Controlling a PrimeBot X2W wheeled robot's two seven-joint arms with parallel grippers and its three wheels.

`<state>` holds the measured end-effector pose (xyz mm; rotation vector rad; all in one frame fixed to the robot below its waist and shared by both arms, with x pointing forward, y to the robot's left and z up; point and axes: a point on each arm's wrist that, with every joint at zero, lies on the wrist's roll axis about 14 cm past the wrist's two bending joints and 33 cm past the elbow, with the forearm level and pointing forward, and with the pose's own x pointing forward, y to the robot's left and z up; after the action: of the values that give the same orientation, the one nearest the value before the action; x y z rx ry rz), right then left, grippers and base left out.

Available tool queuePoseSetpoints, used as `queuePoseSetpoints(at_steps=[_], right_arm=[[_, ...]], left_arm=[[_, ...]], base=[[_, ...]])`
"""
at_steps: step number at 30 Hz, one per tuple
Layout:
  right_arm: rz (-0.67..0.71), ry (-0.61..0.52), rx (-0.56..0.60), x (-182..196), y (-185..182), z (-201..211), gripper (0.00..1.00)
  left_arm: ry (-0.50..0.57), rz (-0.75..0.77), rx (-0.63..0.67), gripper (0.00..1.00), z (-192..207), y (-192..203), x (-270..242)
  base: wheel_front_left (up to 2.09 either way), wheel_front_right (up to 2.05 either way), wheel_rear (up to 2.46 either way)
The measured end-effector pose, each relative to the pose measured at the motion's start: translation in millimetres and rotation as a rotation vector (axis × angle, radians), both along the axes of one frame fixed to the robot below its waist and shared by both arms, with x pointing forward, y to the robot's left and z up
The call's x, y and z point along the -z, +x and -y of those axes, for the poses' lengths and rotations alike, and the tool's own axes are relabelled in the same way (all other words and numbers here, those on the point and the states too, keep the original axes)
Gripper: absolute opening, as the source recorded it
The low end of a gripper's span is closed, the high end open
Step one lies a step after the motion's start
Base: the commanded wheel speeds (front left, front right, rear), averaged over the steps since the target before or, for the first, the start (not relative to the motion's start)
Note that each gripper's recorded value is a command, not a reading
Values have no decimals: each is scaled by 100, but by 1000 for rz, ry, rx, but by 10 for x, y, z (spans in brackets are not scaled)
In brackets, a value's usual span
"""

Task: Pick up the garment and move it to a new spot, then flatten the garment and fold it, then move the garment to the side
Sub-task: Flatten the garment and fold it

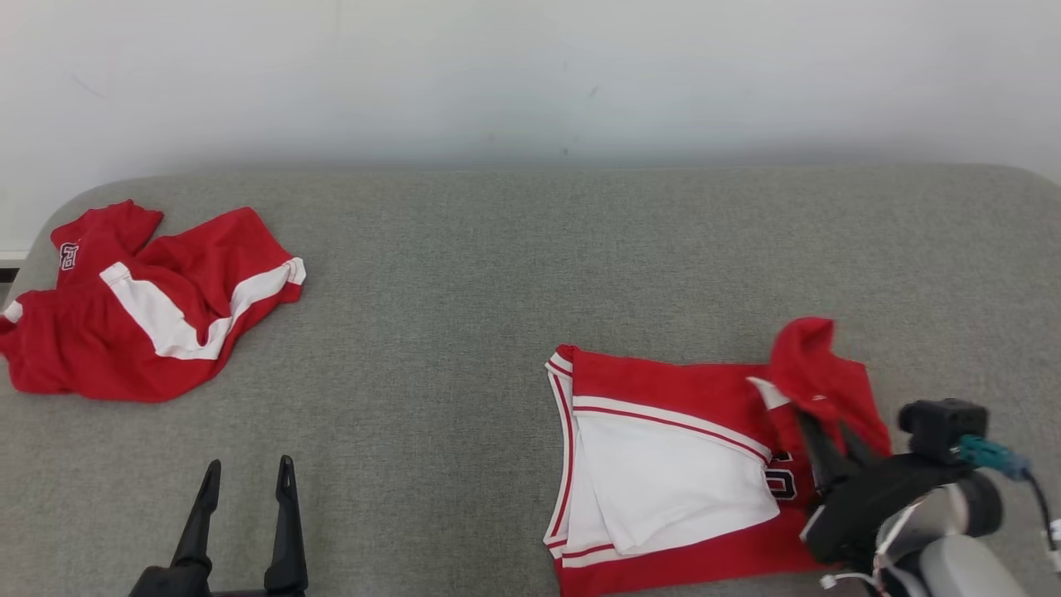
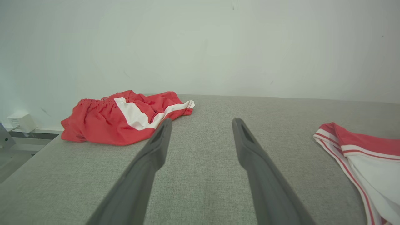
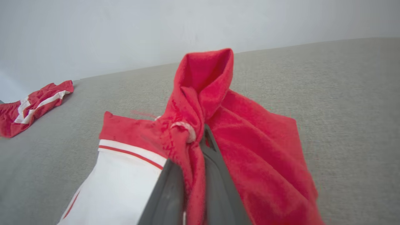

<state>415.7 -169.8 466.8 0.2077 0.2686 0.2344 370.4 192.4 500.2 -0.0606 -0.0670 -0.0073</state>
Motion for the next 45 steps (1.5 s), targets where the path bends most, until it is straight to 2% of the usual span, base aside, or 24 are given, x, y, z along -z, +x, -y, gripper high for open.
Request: queuePoseSetpoints(at_steps=[9,17,18,19,20,27,37,45], right_arm=[[-25,149,-175,2,-132,-1008,0],[-64,174,-223,133,-117,-1339,0],[-71,173,-228,158,-120,-1368,20],[-73,174,-231,176,-119,-1388,45],[-74,175,-233,188,-117,-1405,100],[57,173,-207,-37,28,-1305,100],[265,143,-70,-459,199,-674,100],[341,108,54,-567,52,-188,100]], left_arm=[[-17,-6,-34,100,-70,-103,12],[-20,-17,-52,100,-115,-131,44],[-20,-17,-54,100,-124,-132,46],[-20,-20,-56,100,-129,-136,54],[-21,-23,-59,100,-137,-140,64],[-26,-34,-63,100,-143,-128,101],[-27,-24,-41,100,-87,-65,72],[-21,-4,-28,100,-59,-33,10]], base=[[0,0,0],[0,0,0],[0,0,0],[0,0,0],[0,0,0],[0,0,0],[0,0,0],[0,0,0]])
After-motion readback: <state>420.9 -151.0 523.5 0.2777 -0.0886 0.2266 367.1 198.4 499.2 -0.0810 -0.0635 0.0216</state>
